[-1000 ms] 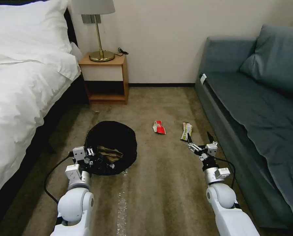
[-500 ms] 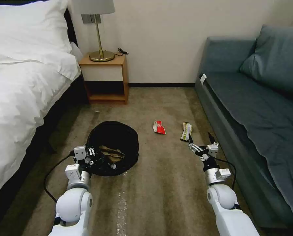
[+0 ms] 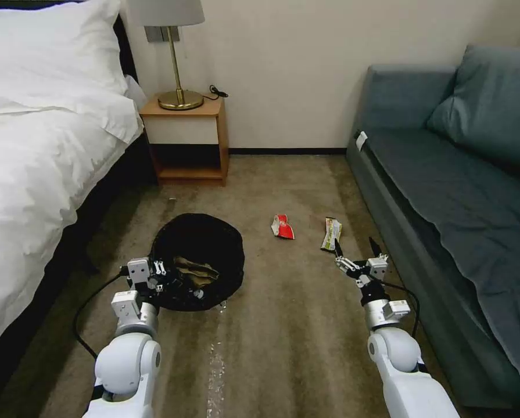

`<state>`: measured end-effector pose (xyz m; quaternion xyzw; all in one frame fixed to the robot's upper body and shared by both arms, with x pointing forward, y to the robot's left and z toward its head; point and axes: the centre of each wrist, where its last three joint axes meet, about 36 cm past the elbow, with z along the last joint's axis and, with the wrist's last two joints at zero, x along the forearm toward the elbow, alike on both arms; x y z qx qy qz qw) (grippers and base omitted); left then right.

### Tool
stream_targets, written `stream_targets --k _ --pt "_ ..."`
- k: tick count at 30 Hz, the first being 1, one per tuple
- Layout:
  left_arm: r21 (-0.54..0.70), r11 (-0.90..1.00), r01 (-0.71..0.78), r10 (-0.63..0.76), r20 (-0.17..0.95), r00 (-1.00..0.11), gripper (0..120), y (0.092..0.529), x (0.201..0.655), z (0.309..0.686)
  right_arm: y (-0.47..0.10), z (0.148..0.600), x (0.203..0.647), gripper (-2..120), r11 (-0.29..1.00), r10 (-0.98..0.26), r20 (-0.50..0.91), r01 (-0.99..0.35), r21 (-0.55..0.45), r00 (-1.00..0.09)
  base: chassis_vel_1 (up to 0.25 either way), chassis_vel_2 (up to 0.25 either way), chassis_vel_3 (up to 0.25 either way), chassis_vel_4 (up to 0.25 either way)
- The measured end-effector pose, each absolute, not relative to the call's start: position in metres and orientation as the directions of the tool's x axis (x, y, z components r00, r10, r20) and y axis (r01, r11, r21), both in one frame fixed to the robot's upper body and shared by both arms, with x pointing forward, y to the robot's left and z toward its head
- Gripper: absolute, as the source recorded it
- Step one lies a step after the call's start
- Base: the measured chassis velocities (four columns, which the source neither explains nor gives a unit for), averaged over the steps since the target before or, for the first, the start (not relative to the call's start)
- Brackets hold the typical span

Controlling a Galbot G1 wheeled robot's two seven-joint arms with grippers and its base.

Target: Pick up the trash bin, then pick up the garbage on the floor and place it into the trash bin.

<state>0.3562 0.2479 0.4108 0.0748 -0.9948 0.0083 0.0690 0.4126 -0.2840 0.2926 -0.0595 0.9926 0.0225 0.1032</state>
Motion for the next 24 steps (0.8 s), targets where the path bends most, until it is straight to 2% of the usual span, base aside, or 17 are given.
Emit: stream_targets --k 24 --pt "-0.004 0.988 -0.153 -0.151 0.137 -0.979 4 0.2489 0.3552 0.4113 -0.288 0.2875 0.4075 100 0.991 -0.126 -0.208 -0.134 0.027 -0.97 -0.084 0.086 0.082 -0.083"
